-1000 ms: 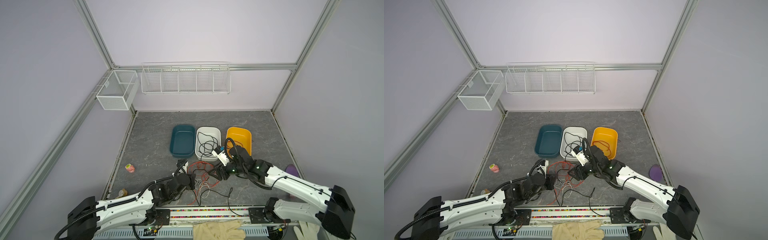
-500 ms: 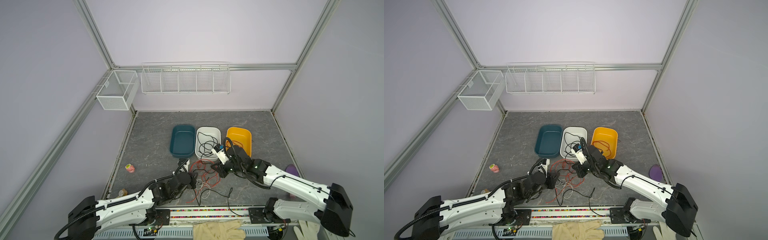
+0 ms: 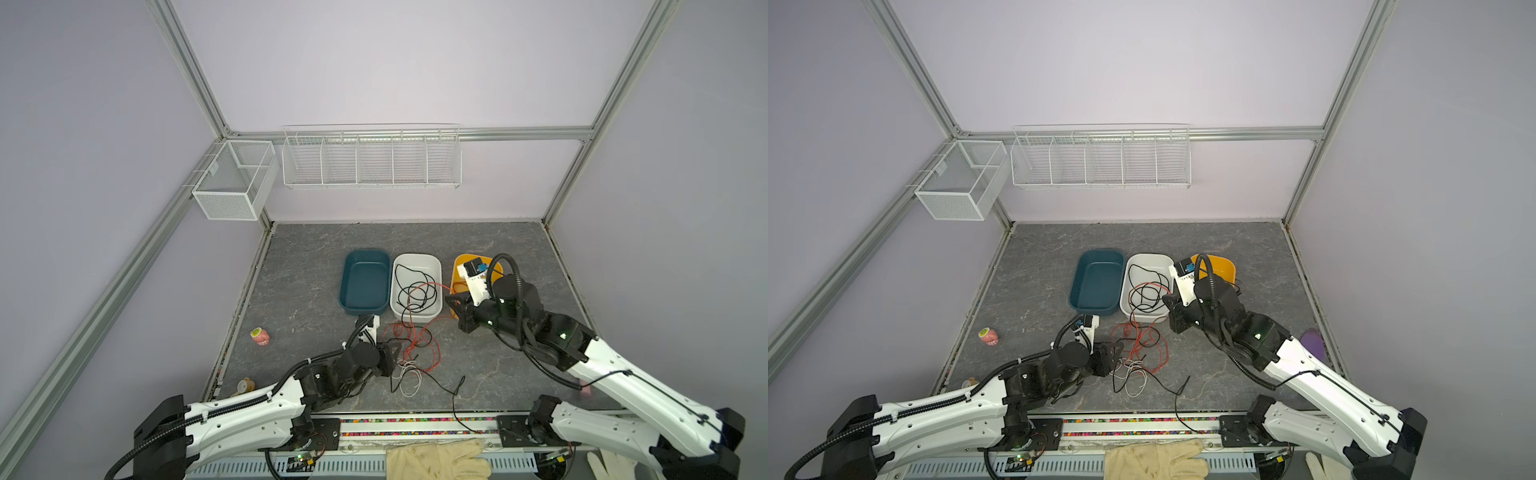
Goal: Untangle the cables
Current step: 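Lift the red cable with the right gripper toward the yellow tub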
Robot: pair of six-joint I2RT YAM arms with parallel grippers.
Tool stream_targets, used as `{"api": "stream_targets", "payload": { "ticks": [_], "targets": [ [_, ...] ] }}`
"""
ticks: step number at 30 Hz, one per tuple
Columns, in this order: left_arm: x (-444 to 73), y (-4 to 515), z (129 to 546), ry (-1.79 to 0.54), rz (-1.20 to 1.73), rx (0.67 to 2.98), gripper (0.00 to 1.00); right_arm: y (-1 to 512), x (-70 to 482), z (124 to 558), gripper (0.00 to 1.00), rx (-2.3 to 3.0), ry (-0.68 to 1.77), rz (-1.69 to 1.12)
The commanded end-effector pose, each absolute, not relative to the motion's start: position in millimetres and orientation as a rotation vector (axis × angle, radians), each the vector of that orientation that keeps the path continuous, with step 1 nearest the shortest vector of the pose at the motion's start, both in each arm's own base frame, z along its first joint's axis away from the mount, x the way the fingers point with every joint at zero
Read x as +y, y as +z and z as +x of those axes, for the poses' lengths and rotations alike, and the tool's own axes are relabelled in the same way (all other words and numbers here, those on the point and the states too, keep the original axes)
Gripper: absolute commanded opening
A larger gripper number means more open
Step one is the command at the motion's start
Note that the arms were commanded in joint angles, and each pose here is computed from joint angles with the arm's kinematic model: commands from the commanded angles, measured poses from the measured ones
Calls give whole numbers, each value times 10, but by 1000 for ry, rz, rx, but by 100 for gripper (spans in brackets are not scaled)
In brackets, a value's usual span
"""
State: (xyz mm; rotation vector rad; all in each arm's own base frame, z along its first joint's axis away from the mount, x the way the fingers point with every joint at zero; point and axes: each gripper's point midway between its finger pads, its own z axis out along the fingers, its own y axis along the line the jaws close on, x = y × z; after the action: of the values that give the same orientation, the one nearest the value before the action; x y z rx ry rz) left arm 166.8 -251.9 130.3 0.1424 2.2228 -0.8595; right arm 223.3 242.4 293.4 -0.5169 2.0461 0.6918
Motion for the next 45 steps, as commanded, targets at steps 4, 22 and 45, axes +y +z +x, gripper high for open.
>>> {"api": "stream_targets", "payload": {
  "ticks": [4, 22, 45],
  "targets": [
    [-2625, 1306, 1640, -930, 152, 2217, 46, 3307, 2137, 2249, 7, 2015, 577, -463],
    [-3066, 1083, 1616, -1011, 253, 2267, 48, 3857, 2004, 2130, 7, 1977, 675, -467],
    [-3208, 937, 1799, -897, 254, 2274, 7, 3994, 1800, 2023, 7, 1949, 667, -401]
  ]
}}
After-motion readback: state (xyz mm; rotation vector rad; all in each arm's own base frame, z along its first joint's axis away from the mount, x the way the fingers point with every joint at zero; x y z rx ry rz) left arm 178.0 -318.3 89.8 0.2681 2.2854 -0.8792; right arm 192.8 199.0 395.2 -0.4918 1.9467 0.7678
